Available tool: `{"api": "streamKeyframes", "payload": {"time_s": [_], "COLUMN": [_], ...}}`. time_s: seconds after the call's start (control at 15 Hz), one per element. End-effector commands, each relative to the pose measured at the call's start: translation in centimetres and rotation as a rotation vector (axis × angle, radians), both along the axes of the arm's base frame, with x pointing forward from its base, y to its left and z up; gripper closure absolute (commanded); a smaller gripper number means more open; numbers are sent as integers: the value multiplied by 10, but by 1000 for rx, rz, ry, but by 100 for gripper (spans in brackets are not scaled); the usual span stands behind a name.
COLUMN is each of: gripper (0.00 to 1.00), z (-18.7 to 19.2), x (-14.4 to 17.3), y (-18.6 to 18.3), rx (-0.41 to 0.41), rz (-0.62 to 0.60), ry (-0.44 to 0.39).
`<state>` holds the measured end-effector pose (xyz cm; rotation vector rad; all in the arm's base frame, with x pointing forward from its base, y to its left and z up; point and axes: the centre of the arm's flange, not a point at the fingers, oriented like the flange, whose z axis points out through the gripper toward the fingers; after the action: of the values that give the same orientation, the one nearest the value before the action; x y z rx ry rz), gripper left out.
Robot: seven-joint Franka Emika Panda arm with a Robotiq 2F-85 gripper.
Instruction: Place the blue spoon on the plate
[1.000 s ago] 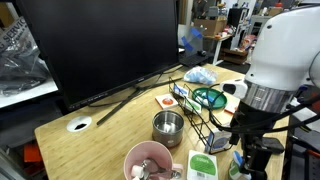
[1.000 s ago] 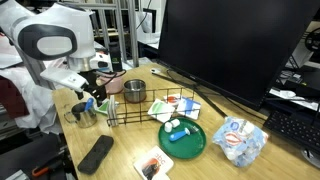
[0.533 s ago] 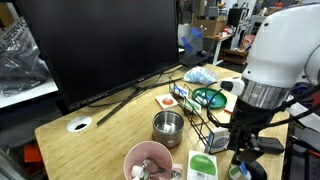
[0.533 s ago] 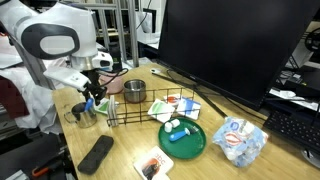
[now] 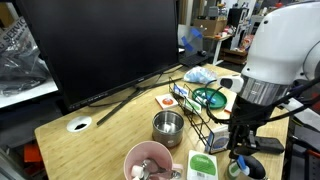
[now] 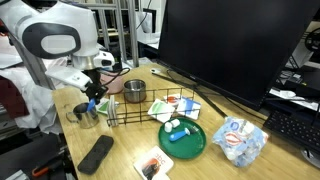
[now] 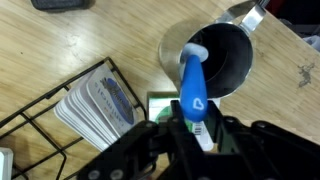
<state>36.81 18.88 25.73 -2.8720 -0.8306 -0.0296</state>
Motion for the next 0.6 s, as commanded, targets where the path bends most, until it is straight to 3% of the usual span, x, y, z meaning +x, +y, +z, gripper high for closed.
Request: {"api": "streamKeyframes", "payload": {"time_s": [0.0, 0.53], "gripper": [93, 93], "z": [11, 25], "x": [4, 2], "y": [-4, -9], "rx": [-2, 6], "rz": [-4, -18], "ry": [-28, -39]}}
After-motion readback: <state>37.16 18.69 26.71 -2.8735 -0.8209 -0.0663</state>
